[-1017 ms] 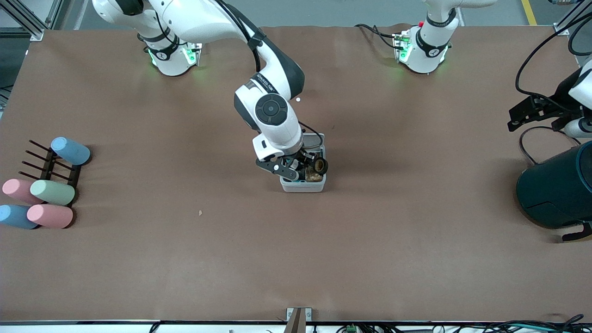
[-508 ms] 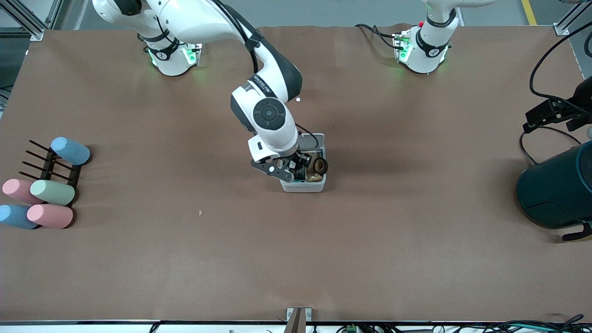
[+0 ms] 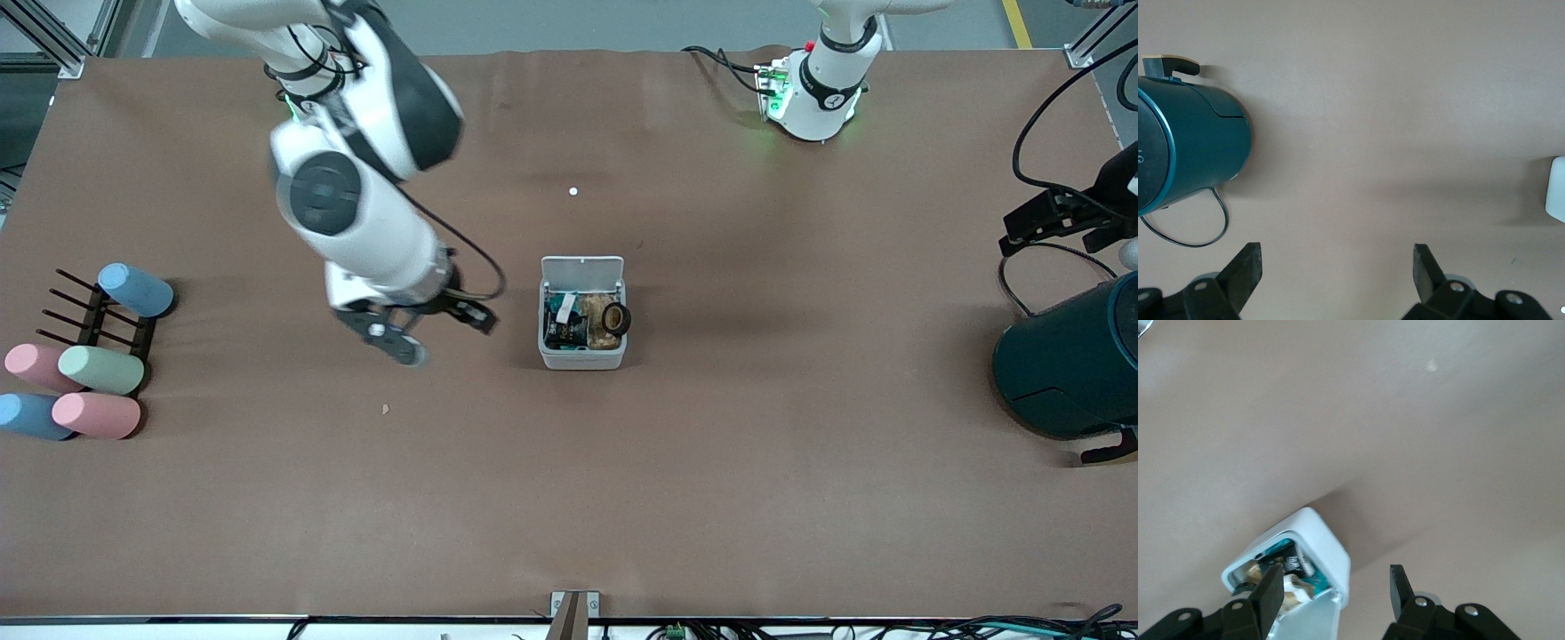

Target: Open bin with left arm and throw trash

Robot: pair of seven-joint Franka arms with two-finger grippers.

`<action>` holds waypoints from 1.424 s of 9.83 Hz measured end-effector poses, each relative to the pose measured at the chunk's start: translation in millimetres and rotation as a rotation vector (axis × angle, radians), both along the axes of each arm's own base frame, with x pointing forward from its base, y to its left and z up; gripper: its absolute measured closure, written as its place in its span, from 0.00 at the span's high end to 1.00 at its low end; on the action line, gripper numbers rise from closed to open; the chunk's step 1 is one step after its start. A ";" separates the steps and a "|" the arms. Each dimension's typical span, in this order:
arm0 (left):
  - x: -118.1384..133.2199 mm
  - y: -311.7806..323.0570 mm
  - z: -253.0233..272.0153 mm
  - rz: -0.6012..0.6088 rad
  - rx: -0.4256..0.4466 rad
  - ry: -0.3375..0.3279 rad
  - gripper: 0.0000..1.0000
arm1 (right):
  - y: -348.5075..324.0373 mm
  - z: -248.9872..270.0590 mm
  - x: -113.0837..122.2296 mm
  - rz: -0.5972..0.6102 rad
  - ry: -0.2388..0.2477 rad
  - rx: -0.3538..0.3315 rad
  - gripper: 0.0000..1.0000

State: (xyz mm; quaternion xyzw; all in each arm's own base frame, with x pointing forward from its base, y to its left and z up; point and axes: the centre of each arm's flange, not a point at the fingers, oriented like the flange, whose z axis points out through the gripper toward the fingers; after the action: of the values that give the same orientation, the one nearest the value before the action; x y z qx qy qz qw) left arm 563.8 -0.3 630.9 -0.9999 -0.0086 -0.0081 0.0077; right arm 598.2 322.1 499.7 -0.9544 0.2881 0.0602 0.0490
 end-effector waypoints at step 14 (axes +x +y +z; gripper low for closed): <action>0.6 -13.1 0.2 -0.021 -0.003 0.000 1.00 | -310.5 136.8 -52.8 0.699 0.004 -0.020 1.00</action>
State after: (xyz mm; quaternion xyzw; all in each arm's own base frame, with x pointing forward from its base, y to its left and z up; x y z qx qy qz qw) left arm 564.5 -13.4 631.2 -0.9999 0.0016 -0.0083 0.0063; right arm 545.3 11.6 636.5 -0.9957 -0.0555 0.0724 0.0156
